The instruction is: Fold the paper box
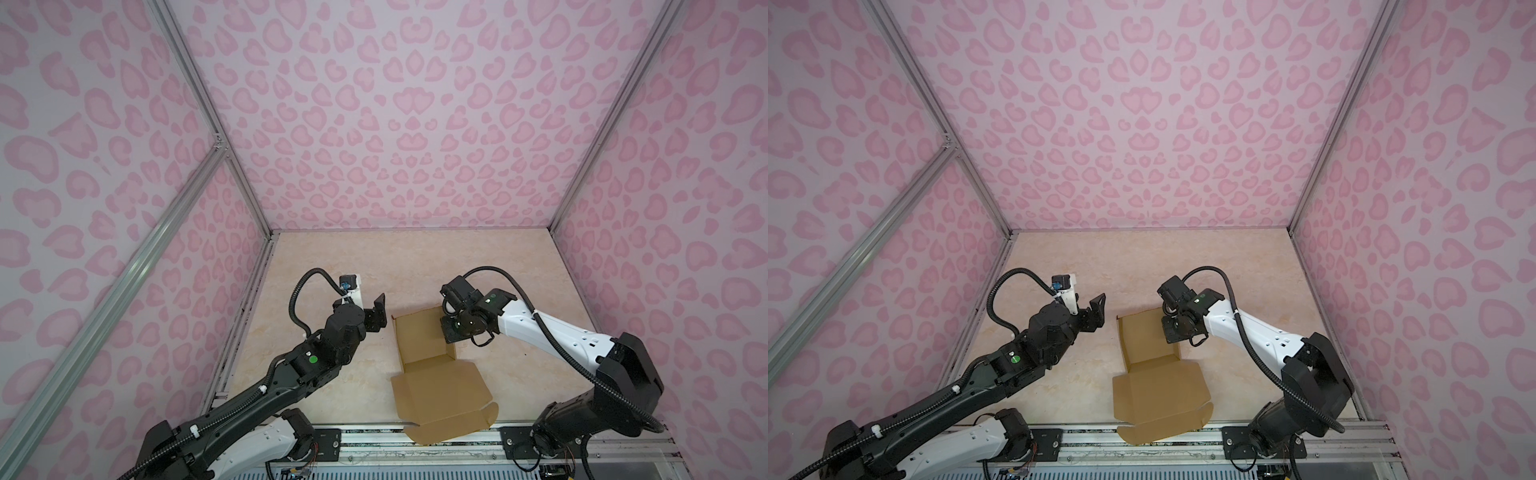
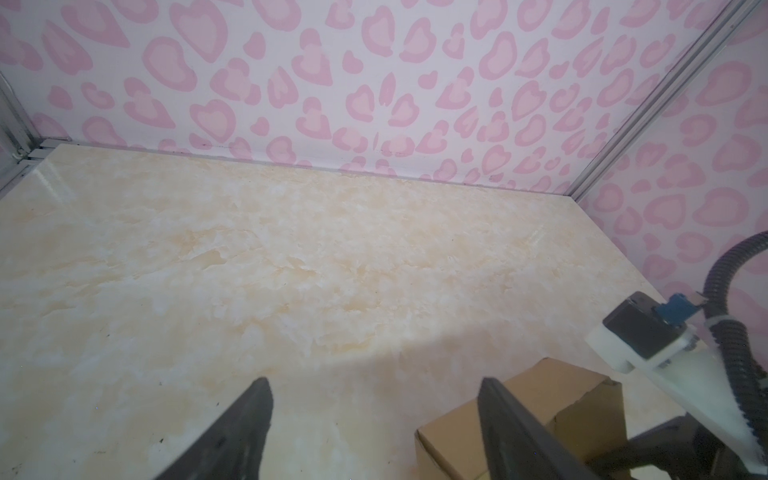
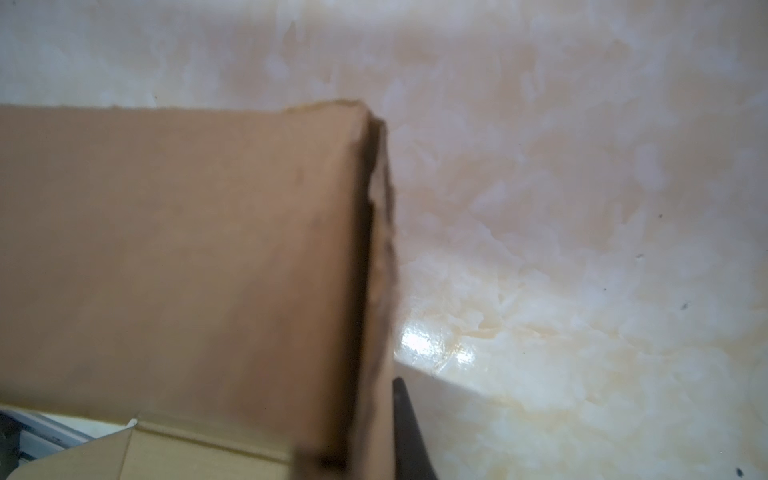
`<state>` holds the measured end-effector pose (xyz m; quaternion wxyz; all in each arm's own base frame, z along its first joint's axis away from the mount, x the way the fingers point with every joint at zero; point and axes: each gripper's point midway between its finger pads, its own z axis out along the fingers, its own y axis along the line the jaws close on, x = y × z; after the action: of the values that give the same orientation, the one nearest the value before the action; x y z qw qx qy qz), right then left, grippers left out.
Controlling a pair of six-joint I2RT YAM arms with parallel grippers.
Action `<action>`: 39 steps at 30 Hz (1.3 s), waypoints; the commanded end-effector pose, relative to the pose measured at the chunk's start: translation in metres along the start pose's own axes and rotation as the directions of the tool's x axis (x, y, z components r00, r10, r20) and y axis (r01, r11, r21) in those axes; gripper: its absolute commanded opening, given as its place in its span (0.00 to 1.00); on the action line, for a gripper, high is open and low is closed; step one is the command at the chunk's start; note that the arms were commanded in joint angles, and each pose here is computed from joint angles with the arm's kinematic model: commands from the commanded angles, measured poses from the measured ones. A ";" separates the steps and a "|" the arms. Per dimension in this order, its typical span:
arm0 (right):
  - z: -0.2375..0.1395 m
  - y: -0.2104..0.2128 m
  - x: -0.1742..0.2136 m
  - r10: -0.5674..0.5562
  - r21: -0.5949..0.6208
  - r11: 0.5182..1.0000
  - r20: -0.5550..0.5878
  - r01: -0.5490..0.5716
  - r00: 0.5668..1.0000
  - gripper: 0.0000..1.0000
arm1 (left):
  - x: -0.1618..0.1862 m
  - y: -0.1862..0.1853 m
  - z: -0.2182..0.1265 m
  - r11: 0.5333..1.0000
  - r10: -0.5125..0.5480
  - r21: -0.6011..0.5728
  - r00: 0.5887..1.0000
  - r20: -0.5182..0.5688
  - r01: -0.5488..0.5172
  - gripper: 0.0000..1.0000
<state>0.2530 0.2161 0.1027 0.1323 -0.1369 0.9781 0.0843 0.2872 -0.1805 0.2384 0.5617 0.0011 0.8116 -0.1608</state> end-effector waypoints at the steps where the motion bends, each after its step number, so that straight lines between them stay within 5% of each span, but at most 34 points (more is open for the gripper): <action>1: -0.001 -0.002 0.008 -0.039 0.017 0.999 -0.058 0.041 0.998 0.08 | 0.005 -0.001 0.001 1.000 -0.021 0.013 1.000 -0.020 0.021 0.80; 19: -0.005 -0.006 -0.021 -0.093 0.072 0.993 -0.054 0.097 0.994 0.21 | 0.027 -0.001 0.013 0.999 -0.041 0.029 0.993 -0.109 0.044 0.80; 26: -0.019 0.012 -0.027 -0.059 -0.043 0.997 0.004 0.059 0.998 0.22 | 0.037 -0.008 0.019 0.996 -0.053 0.059 0.987 -0.150 0.062 0.80; 33: -0.045 0.007 -0.019 0.095 -0.169 0.983 0.103 -0.077 0.990 0.27 | 0.043 -0.029 0.021 0.984 -0.063 0.150 0.977 -0.205 0.095 0.80; 39: -0.064 0.029 -0.020 0.242 -0.385 0.909 0.168 -0.162 0.956 0.33 | 0.050 -0.049 0.019 0.961 -0.060 0.247 0.965 -0.254 0.124 0.80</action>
<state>0.2435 0.2129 0.1558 0.1817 -0.0809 0.9575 0.2088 0.2794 -0.2242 0.1856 0.4460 0.0450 0.8602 -0.2430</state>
